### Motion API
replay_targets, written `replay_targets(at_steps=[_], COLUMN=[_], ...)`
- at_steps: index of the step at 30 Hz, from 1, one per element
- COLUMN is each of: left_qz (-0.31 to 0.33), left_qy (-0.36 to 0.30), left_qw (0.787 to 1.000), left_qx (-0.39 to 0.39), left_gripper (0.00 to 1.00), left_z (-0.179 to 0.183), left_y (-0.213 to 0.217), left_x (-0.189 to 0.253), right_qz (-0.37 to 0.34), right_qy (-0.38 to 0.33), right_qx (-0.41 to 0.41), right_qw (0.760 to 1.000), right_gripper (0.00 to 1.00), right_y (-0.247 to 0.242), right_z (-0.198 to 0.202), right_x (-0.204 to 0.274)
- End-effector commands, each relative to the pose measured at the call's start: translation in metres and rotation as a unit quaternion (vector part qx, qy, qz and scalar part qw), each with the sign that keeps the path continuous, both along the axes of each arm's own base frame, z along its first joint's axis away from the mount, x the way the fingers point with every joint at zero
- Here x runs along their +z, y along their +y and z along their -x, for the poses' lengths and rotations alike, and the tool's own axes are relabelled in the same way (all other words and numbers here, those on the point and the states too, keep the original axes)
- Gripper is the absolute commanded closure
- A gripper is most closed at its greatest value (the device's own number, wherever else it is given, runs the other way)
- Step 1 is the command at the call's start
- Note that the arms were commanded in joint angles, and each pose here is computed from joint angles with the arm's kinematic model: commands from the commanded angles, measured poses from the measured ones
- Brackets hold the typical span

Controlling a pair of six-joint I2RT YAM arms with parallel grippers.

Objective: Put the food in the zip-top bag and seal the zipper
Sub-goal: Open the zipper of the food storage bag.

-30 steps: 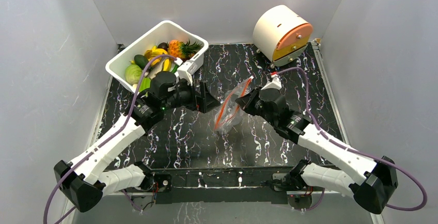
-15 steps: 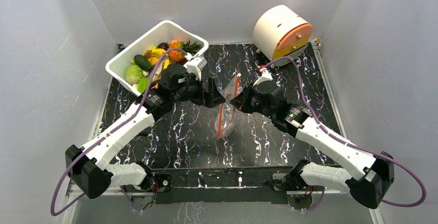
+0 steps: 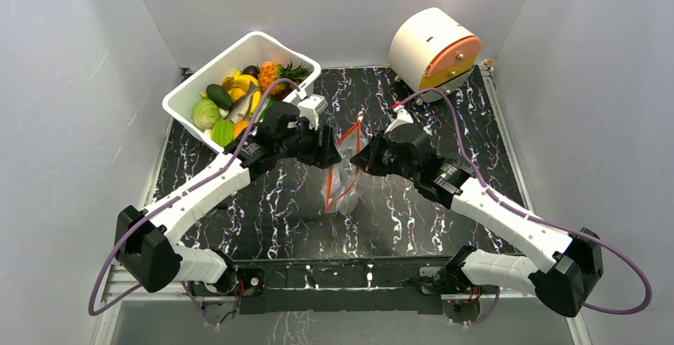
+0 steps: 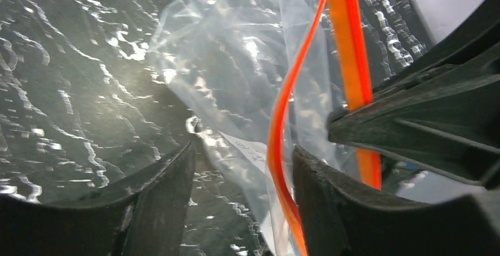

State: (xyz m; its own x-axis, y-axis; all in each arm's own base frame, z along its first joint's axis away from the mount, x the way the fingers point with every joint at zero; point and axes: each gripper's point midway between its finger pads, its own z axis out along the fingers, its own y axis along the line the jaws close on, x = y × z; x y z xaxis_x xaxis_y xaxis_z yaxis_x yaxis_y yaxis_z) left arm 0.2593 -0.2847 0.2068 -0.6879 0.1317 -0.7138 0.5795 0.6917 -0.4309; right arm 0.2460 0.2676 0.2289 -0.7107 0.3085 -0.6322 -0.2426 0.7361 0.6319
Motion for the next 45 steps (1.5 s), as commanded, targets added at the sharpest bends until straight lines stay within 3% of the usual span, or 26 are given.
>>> replay_targets(at_steps=[1,3,5,6,14,22,26,27,32,34,45], left_qz=[-0.043,-0.058,-0.065,-0.063,-0.051,-0.074,-0.042,-0.03,0.017,0.026,0.042], left_qy=[-0.031,-0.04,-0.05,-0.057,-0.076,-0.048,-0.051,-0.054,-0.056,-0.052,-0.077], left_qw=[0.998,0.996,0.994,0.993,0.988,0.989,0.994,0.995,0.997,0.998,0.995], left_qx=[0.033,0.057,0.072,0.08,0.125,0.121,0.089,0.079,0.041,0.034,0.056], left_gripper=[0.58,0.81,0.98,1.0,1.0,1.0,1.0,0.97,0.51,0.38,0.13], left_z=[-0.011,-0.016,-0.016,-0.016,-0.009,-0.001,0.007,0.008,0.019,0.023,0.029], left_y=[0.017,0.027,0.035,0.039,0.059,0.064,0.053,0.048,0.034,0.031,0.045], left_x=[0.005,0.006,0.01,0.014,0.015,-0.002,0.009,0.014,0.031,0.034,0.074], right_qz=[-0.011,0.031,0.073,0.084,0.107,0.048,0.015,0.005,-0.018,-0.004,0.079], right_qy=[-0.044,-0.041,-0.039,-0.043,-0.089,-0.1,-0.094,-0.088,-0.055,-0.047,-0.061], right_qx=[0.013,0.015,0.006,-0.001,-0.066,-0.052,-0.034,-0.032,-0.01,-0.018,-0.084], right_qw=[0.999,0.999,0.997,0.996,0.988,0.992,0.995,0.996,0.998,0.999,0.991], right_gripper=[1.0,1.0,1.0,1.0,1.0,1.0,1.0,1.0,1.0,1.0,1.0], right_y=[0.002,-0.006,-0.017,-0.023,-0.061,-0.05,-0.039,-0.037,-0.023,-0.027,-0.078], right_z=[-0.003,-0.004,-0.005,-0.005,-0.007,0.0,0.006,0.007,0.013,0.012,0.016], right_x=[0.035,0.032,0.034,0.038,0.076,0.086,0.085,0.082,0.058,0.049,0.047])
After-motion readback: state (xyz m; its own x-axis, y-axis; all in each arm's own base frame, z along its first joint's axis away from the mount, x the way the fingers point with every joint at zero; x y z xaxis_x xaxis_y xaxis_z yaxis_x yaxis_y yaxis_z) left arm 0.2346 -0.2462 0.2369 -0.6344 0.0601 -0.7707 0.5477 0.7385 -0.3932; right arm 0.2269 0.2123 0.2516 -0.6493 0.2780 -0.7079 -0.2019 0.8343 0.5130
